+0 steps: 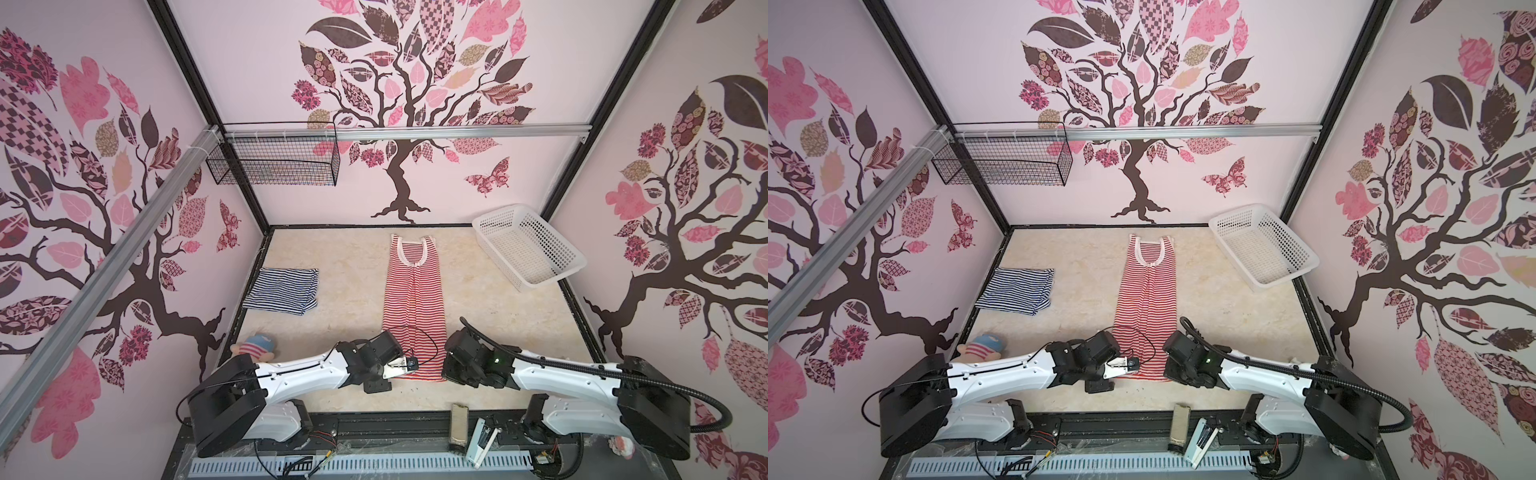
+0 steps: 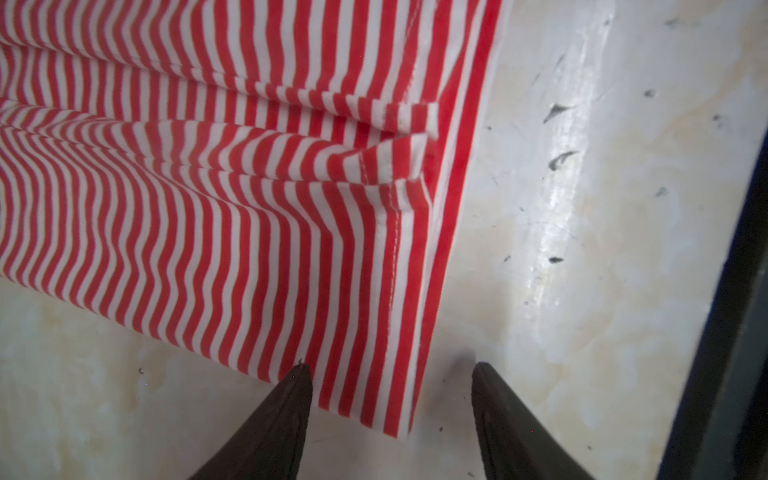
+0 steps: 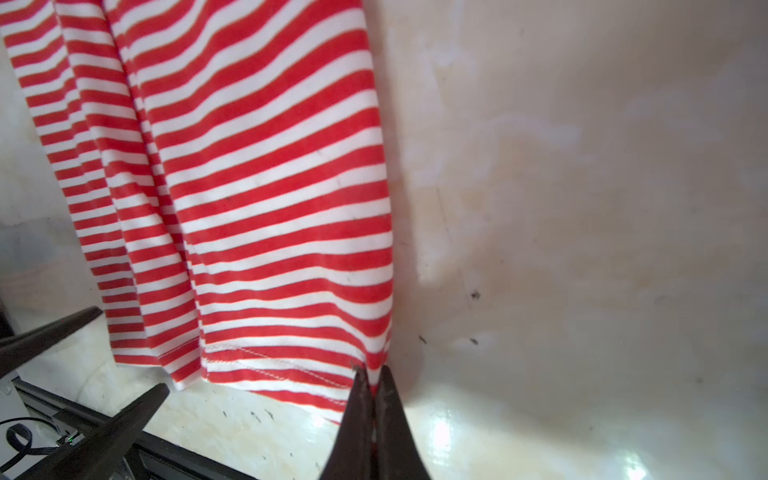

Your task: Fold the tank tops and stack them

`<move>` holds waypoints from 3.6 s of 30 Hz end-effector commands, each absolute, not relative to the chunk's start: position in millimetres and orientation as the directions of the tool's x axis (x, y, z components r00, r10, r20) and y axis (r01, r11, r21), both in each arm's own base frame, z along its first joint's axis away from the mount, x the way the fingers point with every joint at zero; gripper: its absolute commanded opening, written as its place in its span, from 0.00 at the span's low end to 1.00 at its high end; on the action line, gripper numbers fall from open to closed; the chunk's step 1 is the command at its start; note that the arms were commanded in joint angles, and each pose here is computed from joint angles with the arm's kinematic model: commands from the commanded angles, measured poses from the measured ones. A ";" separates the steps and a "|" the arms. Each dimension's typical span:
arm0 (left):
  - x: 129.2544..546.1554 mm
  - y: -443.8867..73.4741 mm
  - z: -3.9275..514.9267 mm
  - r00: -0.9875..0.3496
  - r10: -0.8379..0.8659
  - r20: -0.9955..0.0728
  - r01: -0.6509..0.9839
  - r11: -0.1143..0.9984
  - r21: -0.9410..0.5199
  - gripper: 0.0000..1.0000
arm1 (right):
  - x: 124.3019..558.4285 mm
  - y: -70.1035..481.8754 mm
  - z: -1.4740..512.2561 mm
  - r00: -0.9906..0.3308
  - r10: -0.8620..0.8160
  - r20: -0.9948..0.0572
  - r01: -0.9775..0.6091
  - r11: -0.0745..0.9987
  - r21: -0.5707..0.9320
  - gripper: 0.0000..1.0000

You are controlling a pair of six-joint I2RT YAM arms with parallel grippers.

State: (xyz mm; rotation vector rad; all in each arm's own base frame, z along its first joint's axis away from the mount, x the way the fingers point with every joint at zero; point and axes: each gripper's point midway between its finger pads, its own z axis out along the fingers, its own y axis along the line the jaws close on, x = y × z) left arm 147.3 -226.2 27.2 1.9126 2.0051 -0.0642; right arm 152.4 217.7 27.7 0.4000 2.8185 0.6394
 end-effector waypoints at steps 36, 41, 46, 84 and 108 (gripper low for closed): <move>96.7 -235.2 54.3 0.018 0.947 -0.322 0.995 -0.047 -0.084 0.00 | 157.1 216.3 73.2 -0.921 0.327 -0.213 0.181 0.841 0.510 0.05; 75.7 -239.7 82.3 0.009 0.934 -0.356 0.978 -0.083 -0.193 0.00 | 153.7 220.0 98.4 -0.922 0.326 -0.210 0.155 0.806 0.571 0.05; 77.0 -245.7 112.2 -0.018 0.915 -0.403 0.975 -0.074 -0.211 0.00 | 157.3 219.1 128.3 -0.907 0.346 -0.239 0.136 0.780 0.610 0.05; 396.7 -204.5 113.0 -0.423 0.697 -0.579 0.818 0.569 0.088 0.00 | 432.7 257.2 115.7 -0.902 0.345 -0.259 0.139 0.800 0.583 0.05; 365.2 -196.4 129.2 -0.462 0.635 -0.619 0.757 0.646 0.097 0.45 | 383.4 257.9 127.8 -0.907 0.293 -0.303 0.055 0.795 0.604 0.34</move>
